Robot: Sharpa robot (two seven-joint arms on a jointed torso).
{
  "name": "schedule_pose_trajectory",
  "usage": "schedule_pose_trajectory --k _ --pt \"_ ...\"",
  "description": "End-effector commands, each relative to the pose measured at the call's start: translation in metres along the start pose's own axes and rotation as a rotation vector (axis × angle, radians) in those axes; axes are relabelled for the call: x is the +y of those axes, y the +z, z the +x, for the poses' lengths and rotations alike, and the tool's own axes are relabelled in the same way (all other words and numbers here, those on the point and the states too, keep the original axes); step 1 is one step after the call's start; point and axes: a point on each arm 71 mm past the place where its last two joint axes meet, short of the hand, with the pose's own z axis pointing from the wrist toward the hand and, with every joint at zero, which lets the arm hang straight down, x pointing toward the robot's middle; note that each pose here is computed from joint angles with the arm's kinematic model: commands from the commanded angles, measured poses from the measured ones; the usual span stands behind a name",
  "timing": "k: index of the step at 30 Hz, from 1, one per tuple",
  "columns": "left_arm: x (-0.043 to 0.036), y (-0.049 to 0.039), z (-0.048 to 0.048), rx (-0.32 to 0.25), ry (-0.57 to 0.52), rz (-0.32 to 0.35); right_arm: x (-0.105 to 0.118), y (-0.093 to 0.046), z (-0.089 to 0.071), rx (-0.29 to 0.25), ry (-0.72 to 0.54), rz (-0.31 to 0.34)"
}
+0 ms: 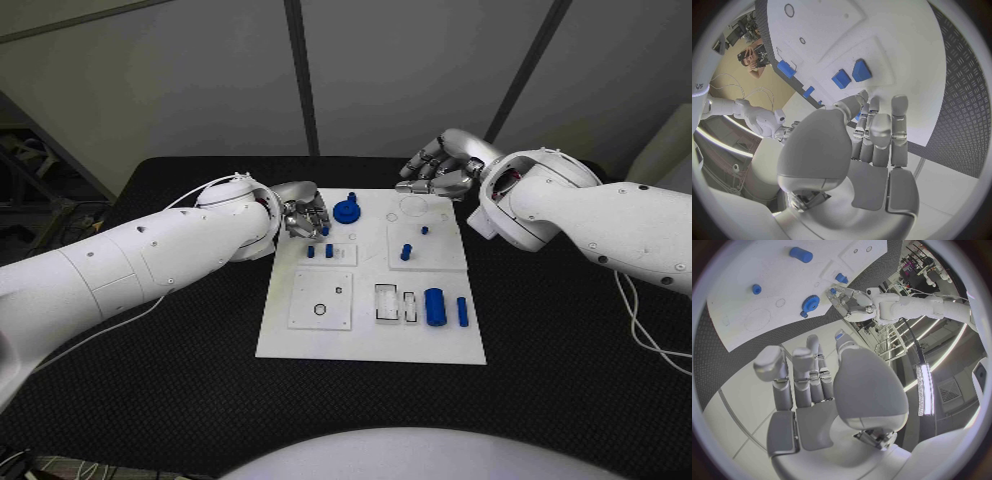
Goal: Assemble the parts on the task board
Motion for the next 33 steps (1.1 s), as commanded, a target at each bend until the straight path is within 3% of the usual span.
schedule_pose_trajectory --k 1,14,19,28,33 --pt "0.0013 -0.0003 -0.0015 -0.008 -0.001 -0.012 0.0 0.0 -0.001 0.008 -0.014 0.0" --pt "0.0068 -0.0043 -0.0057 -0.046 -0.012 -0.013 -0.015 0.001 -0.005 0.031 -0.115 0.023" --pt "0.0143 -0.0128 -0.0166 -0.112 -0.069 0.005 -0.026 0.002 -0.004 0.036 -0.225 0.021" --pt "0.0421 -0.0464 -0.0437 -0.282 -0.461 0.064 -0.038 -0.001 0.009 0.046 -0.445 -0.008" --pt "0.0496 -0.0656 -0.0512 -0.349 -0.724 0.148 -0.045 -0.002 0.021 0.069 -0.526 -0.004"
